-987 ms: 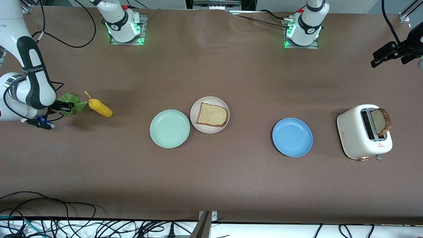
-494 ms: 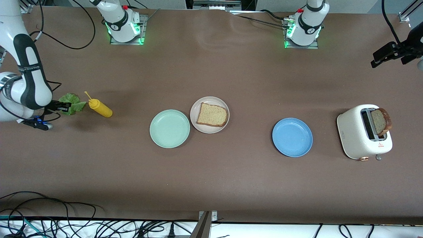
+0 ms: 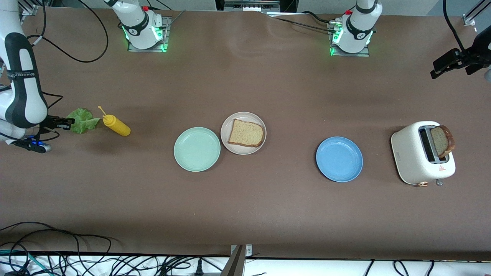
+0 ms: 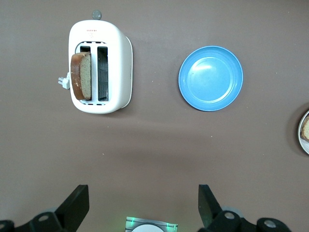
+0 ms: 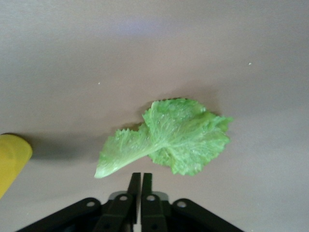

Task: Make sandwich on beige plate with both arms
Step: 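Lift the lettuce leaf off the table with the right gripper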

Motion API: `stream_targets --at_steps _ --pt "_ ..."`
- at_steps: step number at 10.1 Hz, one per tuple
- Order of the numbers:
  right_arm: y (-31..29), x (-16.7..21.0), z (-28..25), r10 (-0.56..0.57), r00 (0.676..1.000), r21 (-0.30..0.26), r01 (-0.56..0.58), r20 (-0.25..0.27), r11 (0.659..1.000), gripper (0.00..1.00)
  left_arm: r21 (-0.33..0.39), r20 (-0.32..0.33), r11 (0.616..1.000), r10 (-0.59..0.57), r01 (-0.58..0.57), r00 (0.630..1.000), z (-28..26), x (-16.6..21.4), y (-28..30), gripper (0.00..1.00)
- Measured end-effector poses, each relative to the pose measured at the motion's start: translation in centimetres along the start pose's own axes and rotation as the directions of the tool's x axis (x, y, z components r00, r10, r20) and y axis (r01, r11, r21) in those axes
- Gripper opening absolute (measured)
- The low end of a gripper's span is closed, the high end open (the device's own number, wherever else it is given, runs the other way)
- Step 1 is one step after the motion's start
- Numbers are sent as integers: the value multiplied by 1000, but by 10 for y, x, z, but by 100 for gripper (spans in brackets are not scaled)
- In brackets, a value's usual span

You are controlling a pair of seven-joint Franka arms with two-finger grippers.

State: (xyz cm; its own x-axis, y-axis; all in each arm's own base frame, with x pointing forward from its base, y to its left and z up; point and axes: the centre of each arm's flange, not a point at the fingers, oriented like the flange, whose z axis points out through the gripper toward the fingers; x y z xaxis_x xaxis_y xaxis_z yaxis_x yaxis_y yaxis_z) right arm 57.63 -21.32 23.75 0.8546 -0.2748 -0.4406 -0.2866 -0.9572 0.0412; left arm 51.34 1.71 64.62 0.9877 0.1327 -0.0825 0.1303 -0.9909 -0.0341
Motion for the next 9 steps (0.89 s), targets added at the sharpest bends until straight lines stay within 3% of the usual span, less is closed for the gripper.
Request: stream_targets --at_steps 4,6,9 --pt "0 12 23 58 998 17 -58 2 998 66 0 0 1000 0 0 1000 0 0 0 100" --pt "0 12 39 65 998 15 -65 22 998 98 0 0 1000 0 0 1000 0 0 0 100" --pt "1 12 59 69 997 14 -70 34 997 99 0 0 1000 -1 1 1000 0 0 -1 100"
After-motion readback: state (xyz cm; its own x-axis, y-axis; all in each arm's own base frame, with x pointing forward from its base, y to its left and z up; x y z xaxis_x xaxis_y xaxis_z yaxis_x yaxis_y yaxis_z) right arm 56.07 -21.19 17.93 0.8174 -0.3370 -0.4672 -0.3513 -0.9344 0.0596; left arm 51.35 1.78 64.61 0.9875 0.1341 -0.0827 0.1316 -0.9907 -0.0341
